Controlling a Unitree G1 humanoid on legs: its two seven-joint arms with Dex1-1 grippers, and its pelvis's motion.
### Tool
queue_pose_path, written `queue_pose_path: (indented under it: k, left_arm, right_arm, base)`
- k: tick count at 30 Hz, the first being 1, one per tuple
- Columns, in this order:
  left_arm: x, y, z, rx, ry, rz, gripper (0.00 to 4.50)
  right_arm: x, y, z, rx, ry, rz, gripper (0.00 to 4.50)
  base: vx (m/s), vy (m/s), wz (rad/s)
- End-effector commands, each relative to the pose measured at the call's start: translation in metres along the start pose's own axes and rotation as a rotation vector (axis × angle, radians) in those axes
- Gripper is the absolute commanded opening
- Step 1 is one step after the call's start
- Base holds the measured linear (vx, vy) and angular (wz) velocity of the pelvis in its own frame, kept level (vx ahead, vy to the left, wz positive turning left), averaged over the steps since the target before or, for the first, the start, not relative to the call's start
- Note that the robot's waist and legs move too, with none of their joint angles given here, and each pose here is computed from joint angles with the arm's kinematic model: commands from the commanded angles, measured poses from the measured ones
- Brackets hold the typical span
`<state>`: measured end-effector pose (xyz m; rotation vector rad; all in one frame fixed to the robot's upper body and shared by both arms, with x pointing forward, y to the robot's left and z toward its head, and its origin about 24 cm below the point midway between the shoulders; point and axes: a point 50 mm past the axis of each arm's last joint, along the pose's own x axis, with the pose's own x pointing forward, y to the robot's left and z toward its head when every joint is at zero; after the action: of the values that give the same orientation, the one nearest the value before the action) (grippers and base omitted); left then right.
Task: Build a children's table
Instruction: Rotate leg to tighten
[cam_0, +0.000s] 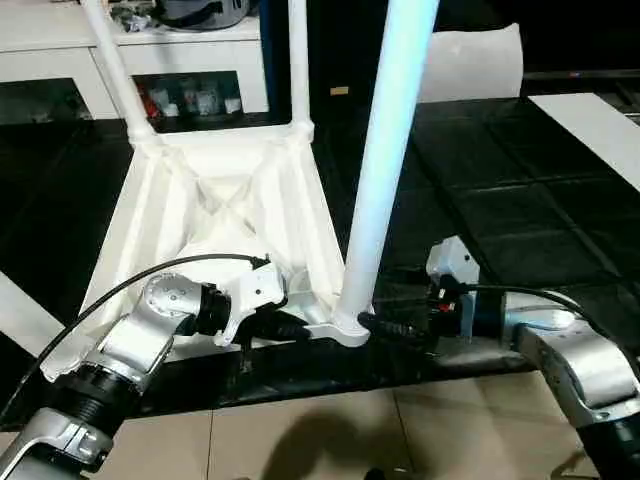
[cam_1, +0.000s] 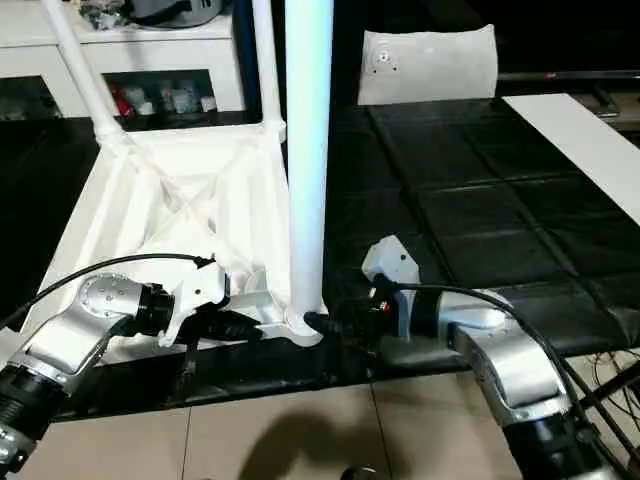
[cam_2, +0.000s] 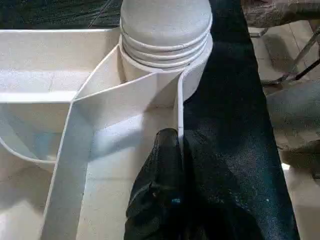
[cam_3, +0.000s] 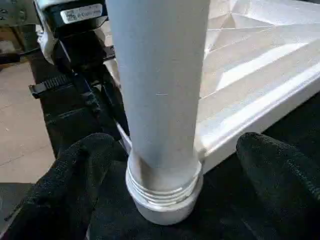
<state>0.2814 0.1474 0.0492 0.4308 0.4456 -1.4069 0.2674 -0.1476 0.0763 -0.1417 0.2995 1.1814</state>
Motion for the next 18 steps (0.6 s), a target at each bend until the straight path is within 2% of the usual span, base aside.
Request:
queue_pose_path:
  k: [1,9,18]
  left_arm:
    - [0.009,-0.007,0.004,0.066,0.01,-0.118,0.0]
    - [0.014,-0.005,0.012,0.166,0.034,-0.224,0.0]
    - [0.013,0.003,0.013,0.205,0.067,-0.25,0.0]
  right_arm:
    - [0.005,-0.003,0.004,-0.028,-0.004,0.05,4.11]
    - [0.011,-0.003,0.003,-0.011,0.011,0.215,3.27]
    - [0.012,-0.004,0.001,0.02,0.03,0.335,2.57]
  base:
    - [0.0,0.0,0.0]
    - [0.0,0.0,0.0]
    - [0.0,0.0,0.0]
